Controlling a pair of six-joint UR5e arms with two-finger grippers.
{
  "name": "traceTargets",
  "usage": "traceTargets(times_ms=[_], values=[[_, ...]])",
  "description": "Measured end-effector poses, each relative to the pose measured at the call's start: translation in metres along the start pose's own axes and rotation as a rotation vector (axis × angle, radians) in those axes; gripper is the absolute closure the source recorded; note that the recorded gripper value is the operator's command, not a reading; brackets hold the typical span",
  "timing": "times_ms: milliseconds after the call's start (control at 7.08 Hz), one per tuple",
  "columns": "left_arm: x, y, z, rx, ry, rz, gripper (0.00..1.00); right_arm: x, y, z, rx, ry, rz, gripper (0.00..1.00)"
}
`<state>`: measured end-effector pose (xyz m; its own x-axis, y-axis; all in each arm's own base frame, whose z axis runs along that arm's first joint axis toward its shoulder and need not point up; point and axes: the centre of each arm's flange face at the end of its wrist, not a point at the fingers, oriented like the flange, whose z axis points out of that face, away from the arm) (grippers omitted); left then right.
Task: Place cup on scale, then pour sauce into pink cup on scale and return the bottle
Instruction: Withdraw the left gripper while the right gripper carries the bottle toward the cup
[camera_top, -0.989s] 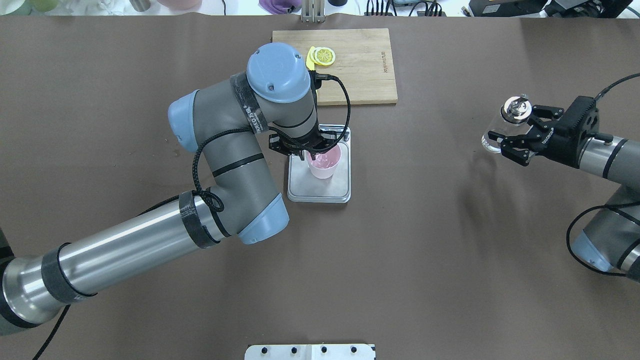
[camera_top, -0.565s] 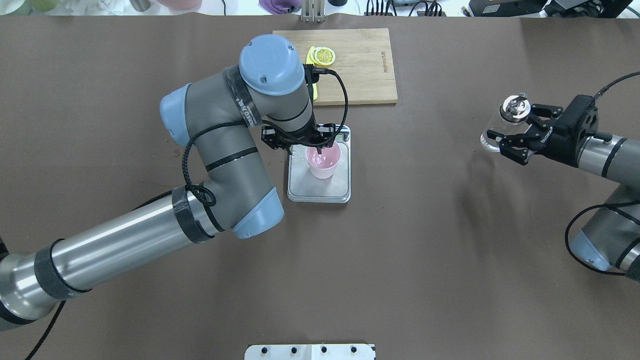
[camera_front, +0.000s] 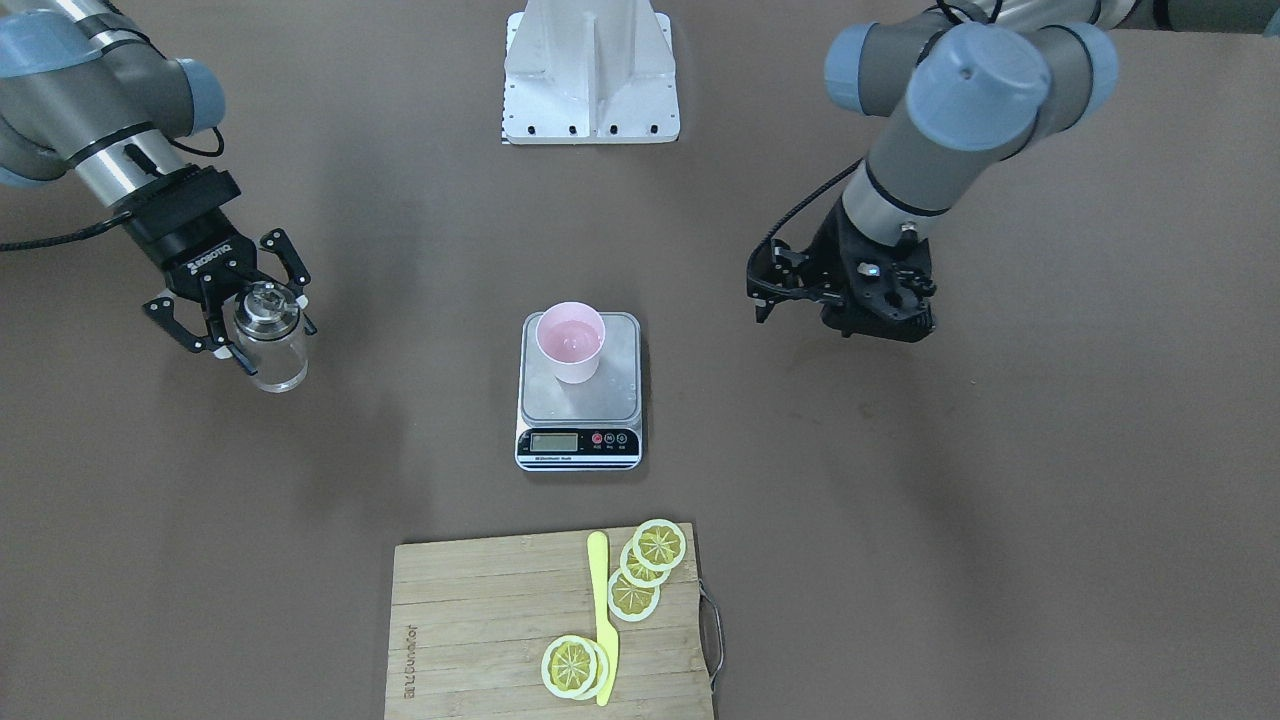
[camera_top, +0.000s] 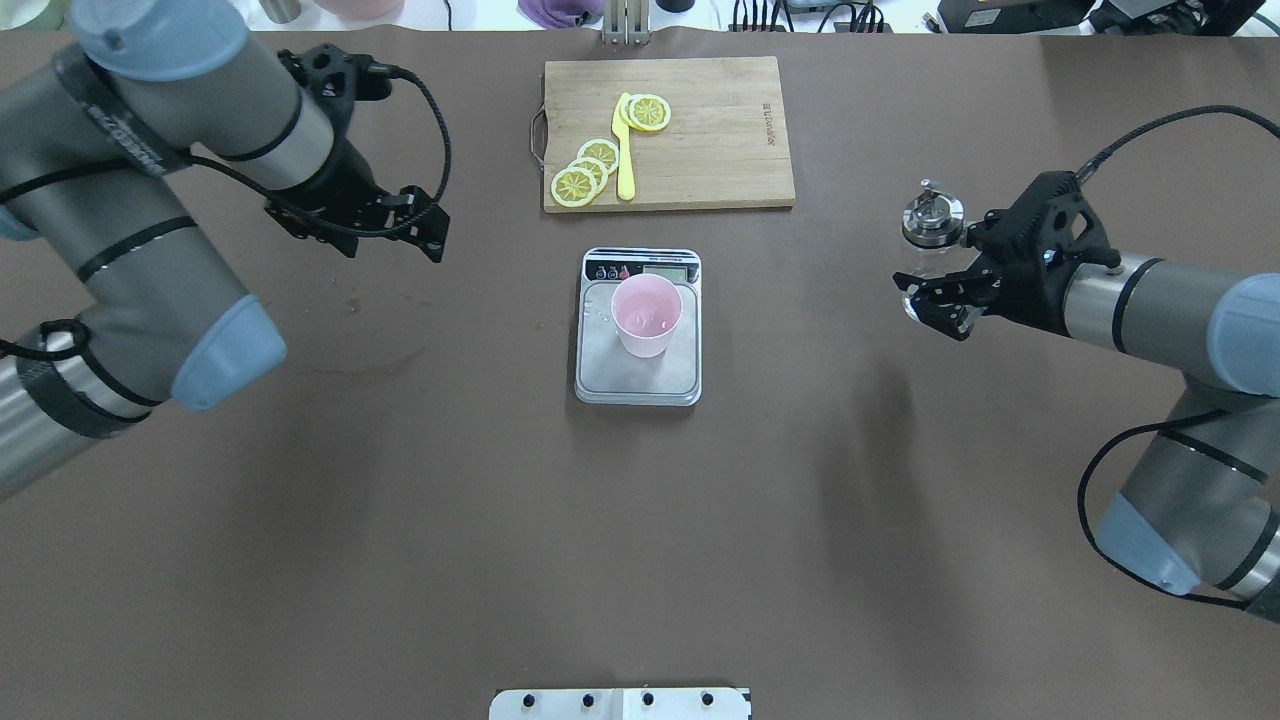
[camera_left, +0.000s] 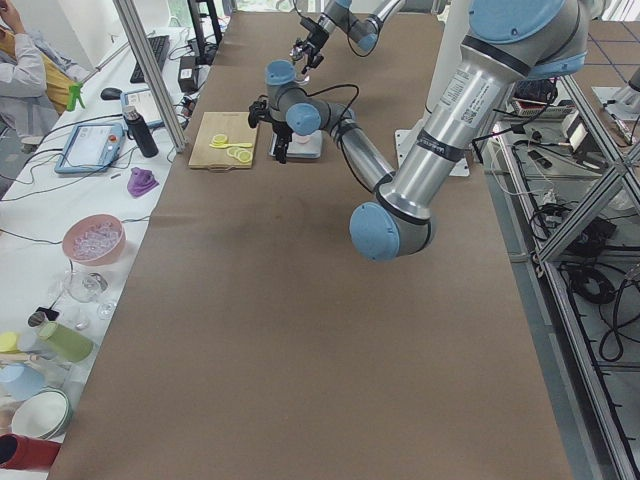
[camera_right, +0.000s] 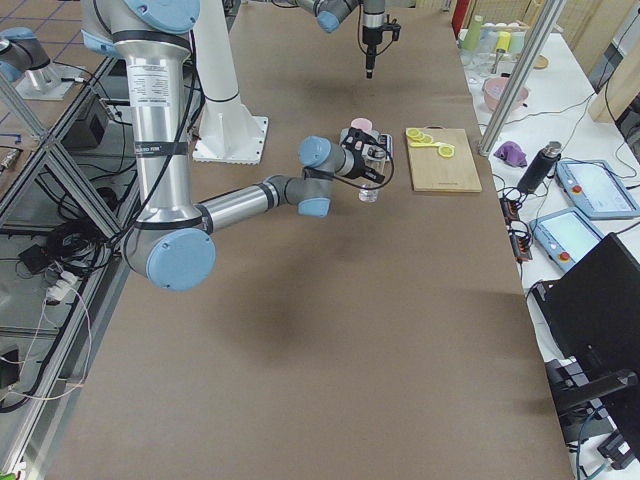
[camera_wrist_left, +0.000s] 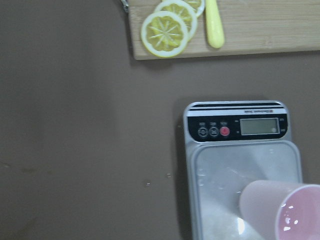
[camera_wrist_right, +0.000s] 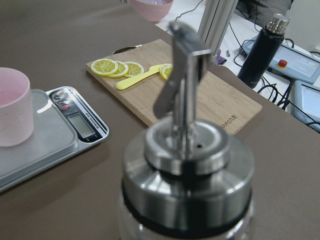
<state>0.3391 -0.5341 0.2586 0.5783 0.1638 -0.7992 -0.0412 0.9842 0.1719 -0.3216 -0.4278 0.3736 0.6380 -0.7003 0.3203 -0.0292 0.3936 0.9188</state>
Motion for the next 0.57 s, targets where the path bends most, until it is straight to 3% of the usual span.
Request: traceTargets(times_ms=[283,565], values=[[-0.093,0.002,-0.023,-0.009,-0.025,0.070,0.01,-0.059,-0.034,0.017,-0.088,0.083,-0.065,1.00],[-0.158,0.007,-0.038,-0.014,-0.047,0.102,0.01,-0.098,-0.062,0.025,-0.200,0.132,-0.149,1.00]])
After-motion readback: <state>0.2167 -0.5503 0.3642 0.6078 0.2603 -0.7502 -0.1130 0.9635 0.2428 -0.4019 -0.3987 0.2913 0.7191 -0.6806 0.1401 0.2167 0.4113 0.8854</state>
